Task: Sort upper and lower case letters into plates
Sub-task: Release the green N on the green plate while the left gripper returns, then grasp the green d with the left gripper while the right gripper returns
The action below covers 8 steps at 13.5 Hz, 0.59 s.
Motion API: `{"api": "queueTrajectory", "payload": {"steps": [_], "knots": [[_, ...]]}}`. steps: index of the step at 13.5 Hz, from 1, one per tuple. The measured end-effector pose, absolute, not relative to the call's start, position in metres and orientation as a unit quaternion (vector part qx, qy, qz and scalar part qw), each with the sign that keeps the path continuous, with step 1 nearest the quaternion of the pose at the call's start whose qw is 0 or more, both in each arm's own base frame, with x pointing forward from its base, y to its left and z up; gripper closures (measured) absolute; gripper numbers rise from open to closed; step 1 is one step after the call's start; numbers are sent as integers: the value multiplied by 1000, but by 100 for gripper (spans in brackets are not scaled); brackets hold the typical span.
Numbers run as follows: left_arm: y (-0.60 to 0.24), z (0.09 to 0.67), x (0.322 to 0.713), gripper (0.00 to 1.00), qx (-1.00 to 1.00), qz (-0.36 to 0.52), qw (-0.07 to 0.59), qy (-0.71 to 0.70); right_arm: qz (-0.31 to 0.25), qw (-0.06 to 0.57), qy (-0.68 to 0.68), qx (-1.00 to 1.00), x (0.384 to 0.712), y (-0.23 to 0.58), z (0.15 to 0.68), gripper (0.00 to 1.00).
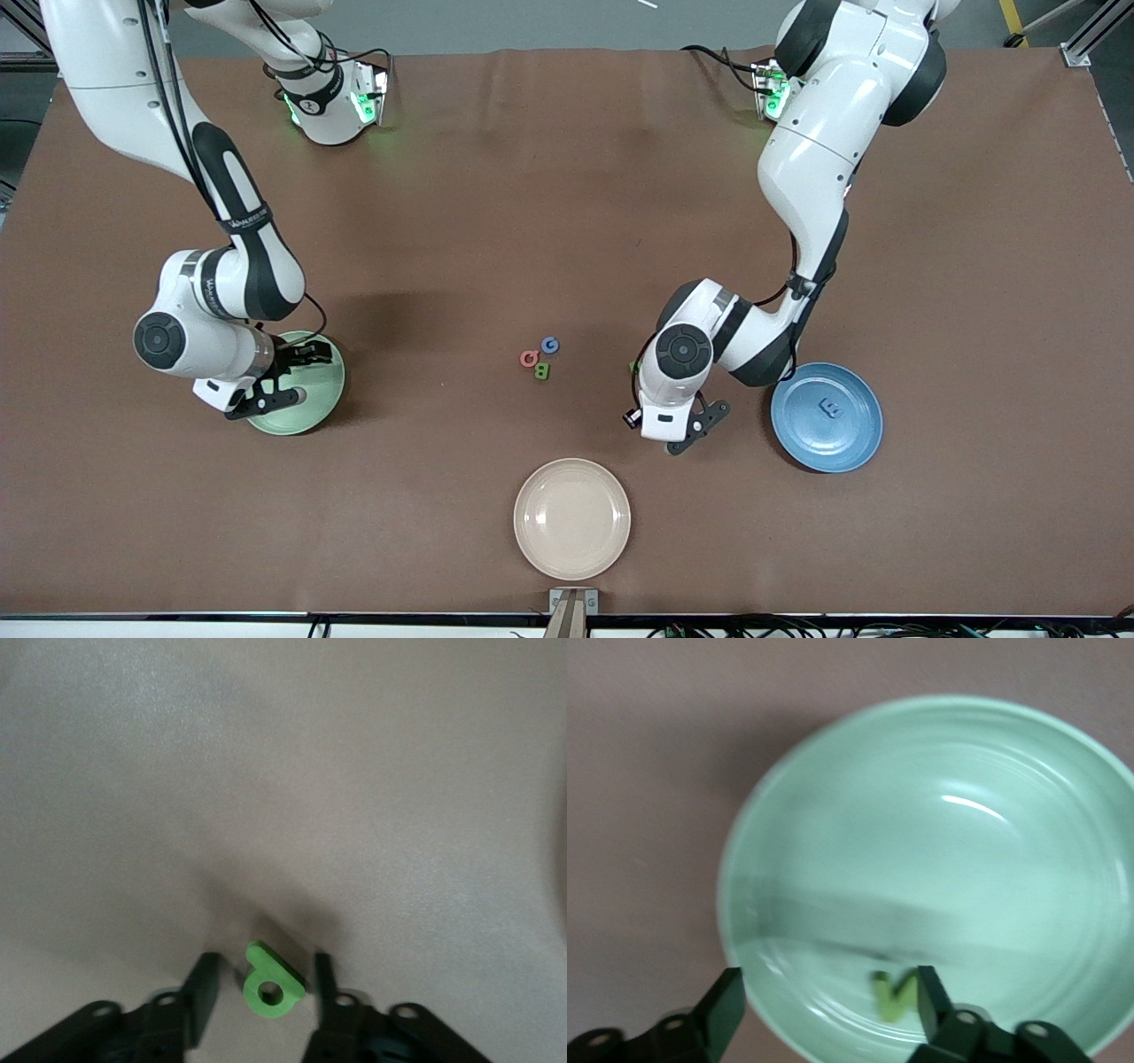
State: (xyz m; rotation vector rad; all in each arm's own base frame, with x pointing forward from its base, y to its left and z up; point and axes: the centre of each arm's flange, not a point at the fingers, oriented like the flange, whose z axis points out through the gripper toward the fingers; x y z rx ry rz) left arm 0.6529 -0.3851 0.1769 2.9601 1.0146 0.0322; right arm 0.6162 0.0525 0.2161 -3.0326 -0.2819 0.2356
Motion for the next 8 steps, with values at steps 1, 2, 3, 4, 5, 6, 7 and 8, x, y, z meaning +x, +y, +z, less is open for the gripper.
{"api": "queueTrajectory", "payload": {"steps": [1,2,3,4,5,6,7,8], "knots": [[-385,178,653,70,946,10,5,324,71,41,-65,-994,619,81,224,0],[-385,178,653,69,946,9,4,324,66,38,-39,-996,619,117,231,0],[-384,178,653,69,946,8,2,325,59,35,-19,-997,615,159,238,0],[-382,179,655,69,945,7,0,327,48,35,-6,-998,610,203,246,0],[-379,182,658,69,945,8,1,327,39,36,2,-999,601,246,253,0],[-374,190,662,69,946,11,2,323,33,37,8,-999,592,287,257,0],[-366,202,666,69,948,10,-4,318,25,39,14,-999,583,326,259,0],[-352,220,674,69,946,7,-5,325,17,42,20,-999,579,356,257,0]]}}
